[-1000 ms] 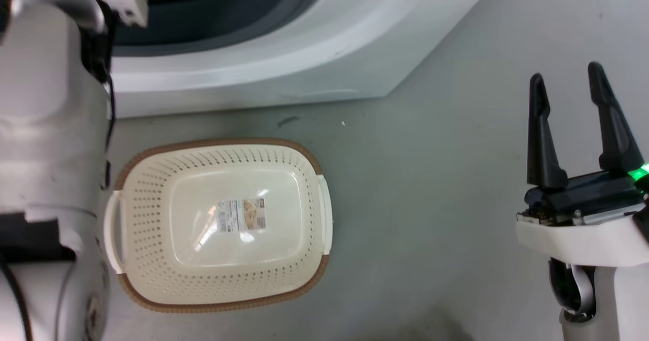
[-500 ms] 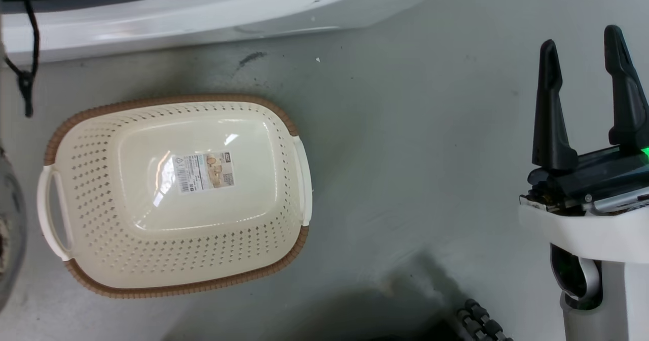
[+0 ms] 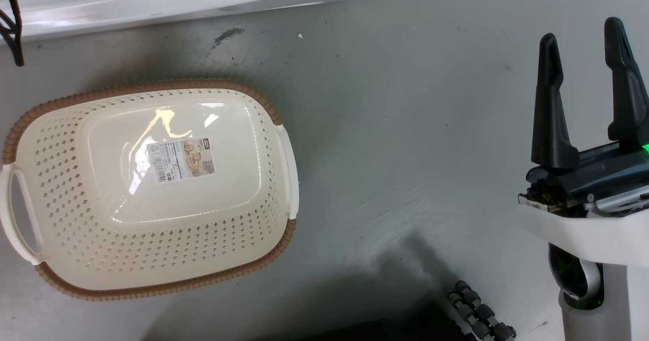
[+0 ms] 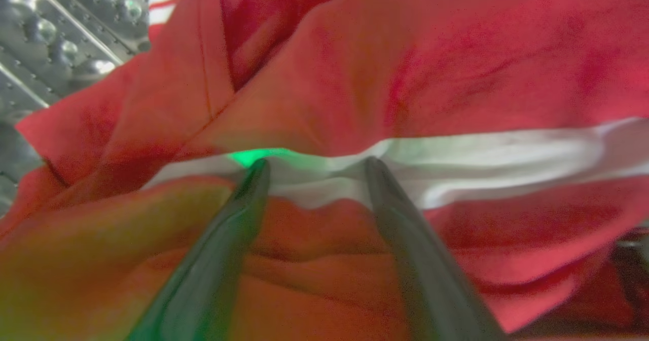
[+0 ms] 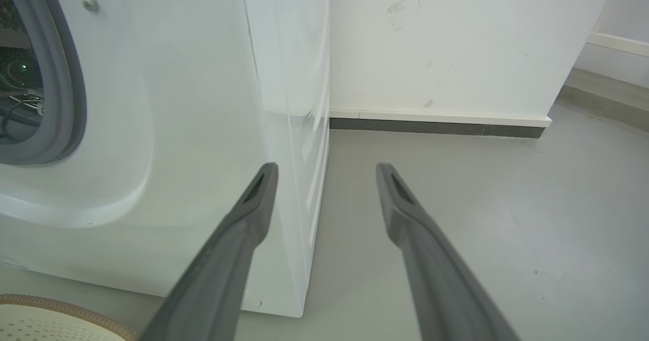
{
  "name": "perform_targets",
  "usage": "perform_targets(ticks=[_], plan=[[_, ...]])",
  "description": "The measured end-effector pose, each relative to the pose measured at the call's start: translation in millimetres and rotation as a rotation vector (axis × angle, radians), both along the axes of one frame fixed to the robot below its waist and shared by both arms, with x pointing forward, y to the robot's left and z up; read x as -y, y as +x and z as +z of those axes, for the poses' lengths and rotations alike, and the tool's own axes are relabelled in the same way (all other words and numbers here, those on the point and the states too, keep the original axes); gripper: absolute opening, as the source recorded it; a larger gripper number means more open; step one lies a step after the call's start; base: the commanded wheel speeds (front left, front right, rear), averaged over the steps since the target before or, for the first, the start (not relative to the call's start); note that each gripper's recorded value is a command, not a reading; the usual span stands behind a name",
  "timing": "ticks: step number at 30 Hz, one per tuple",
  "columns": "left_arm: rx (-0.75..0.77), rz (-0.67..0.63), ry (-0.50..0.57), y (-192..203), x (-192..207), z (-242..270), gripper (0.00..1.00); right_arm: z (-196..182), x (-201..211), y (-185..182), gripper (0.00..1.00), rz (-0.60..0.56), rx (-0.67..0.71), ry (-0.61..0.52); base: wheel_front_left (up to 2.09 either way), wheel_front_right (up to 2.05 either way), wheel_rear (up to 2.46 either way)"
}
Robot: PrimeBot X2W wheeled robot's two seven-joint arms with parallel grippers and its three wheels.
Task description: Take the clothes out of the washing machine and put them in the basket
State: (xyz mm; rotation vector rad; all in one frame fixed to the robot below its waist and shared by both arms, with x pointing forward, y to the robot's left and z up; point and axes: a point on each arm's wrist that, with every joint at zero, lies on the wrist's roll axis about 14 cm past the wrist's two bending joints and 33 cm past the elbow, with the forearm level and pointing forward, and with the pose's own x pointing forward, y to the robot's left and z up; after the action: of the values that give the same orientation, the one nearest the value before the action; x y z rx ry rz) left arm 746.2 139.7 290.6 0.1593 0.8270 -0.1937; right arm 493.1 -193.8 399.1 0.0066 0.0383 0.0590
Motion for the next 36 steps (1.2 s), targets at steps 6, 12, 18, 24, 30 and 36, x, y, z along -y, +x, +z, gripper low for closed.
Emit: perform_targets(ticks=[6,12,18,24,30,36], plan=[[0.013,-0.008,0.009,4,-1,-7,0.63,-3,1,1,1.00,-0.002,-0.003,0.003,0.00,0.00,0.00],[0.081,-0.020,0.013,9,-3,0,0.00,0,0,2,1.00,0.002,0.004,0.009,0.00,0.00,0.00],[0.170,-0.021,0.002,13,-6,26,0.00,14,-5,2,1.00,0.013,0.033,0.014,0.00,0.00,0.00],[0.259,-0.047,-0.004,7,-3,52,0.00,35,-9,-1,1.00,0.023,0.074,0.019,0.00,0.00,0.00],[0.356,-0.086,-0.018,-11,1,81,0.00,58,-16,-8,1.00,0.041,0.116,0.021,0.00,0.00,0.00],[0.433,-0.140,-0.047,-40,13,110,0.00,80,-25,-21,1.00,0.061,0.149,0.021,0.00,0.00,0.00]])
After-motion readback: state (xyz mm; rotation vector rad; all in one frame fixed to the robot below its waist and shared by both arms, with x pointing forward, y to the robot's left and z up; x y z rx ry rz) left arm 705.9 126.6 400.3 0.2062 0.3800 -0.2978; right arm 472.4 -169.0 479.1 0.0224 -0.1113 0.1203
